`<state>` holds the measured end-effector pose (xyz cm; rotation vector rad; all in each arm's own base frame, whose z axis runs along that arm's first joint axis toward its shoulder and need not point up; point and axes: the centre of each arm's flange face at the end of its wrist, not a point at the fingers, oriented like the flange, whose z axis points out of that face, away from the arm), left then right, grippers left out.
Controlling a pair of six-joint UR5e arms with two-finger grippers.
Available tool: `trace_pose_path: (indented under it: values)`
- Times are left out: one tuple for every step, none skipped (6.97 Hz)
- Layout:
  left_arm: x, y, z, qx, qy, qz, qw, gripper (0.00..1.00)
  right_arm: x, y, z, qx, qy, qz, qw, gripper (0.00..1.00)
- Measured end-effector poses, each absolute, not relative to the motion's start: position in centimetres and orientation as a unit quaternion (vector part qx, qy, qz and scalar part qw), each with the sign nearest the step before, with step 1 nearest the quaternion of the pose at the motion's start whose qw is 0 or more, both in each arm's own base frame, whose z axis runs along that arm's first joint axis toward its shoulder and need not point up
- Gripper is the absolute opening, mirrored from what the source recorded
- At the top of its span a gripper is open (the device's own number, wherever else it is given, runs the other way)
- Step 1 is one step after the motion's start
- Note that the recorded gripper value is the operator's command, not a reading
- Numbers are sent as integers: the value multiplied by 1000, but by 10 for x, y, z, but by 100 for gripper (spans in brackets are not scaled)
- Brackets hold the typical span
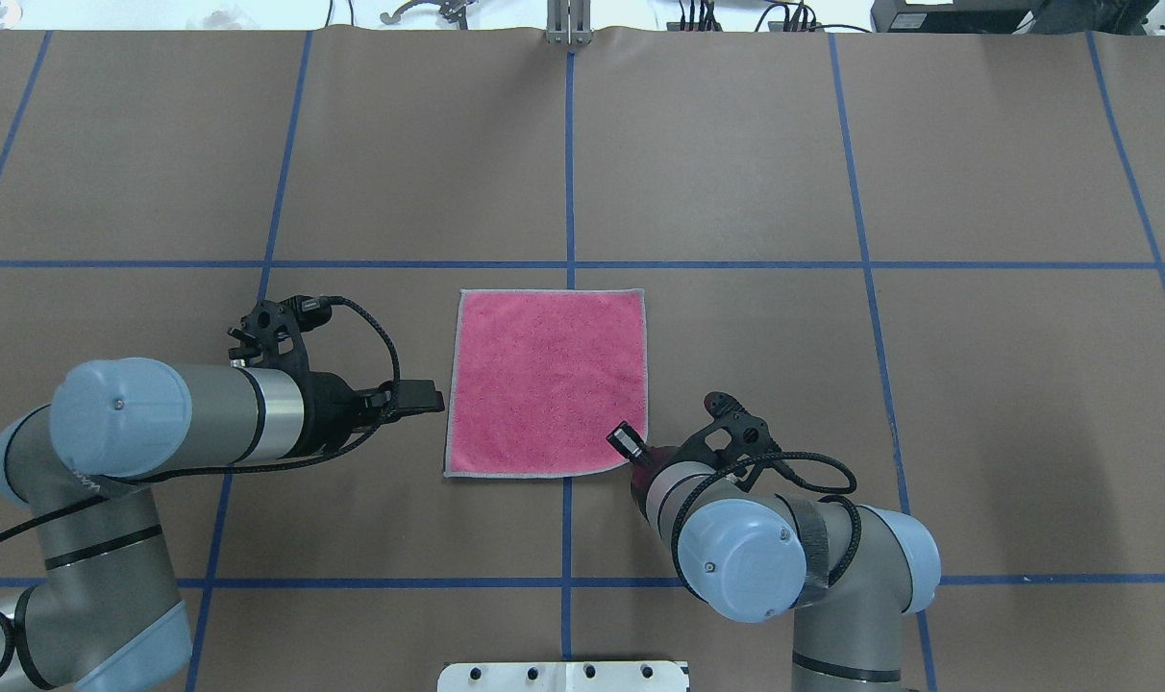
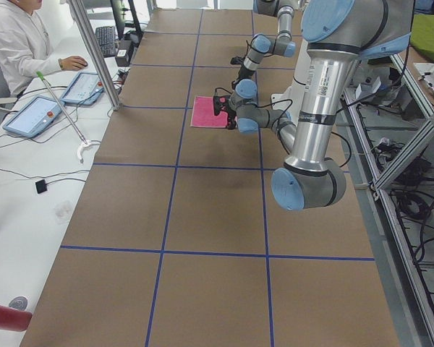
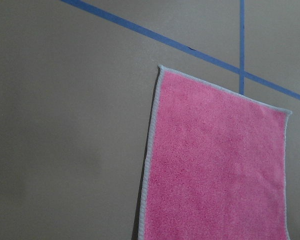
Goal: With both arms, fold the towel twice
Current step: 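Lower the left gripper onto the near corner while the right gripper holds its corner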
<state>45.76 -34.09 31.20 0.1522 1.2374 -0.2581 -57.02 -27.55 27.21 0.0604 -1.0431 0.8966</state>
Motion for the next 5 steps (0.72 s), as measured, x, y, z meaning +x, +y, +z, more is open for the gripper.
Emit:
trace_pose_path:
  values:
    - [468, -333, 315, 65, 575, -113, 807, 100, -569, -277, 272, 31, -482, 415, 771, 0]
    - [478, -328, 313, 61, 576, -107, 808, 94, -569, -278, 271, 33, -482, 417, 770, 0]
    - [487, -325, 311, 60, 576, -109, 808, 85, -569, -278, 271, 36, -483, 418, 769, 0]
    - [497, -325, 310, 62, 575, -115, 807, 82, -569, -278, 272, 38, -483, 419, 768, 0]
    - [507, -327, 310, 63, 573, -119, 808, 79, -569, -278, 271, 38, -483, 419, 768, 0]
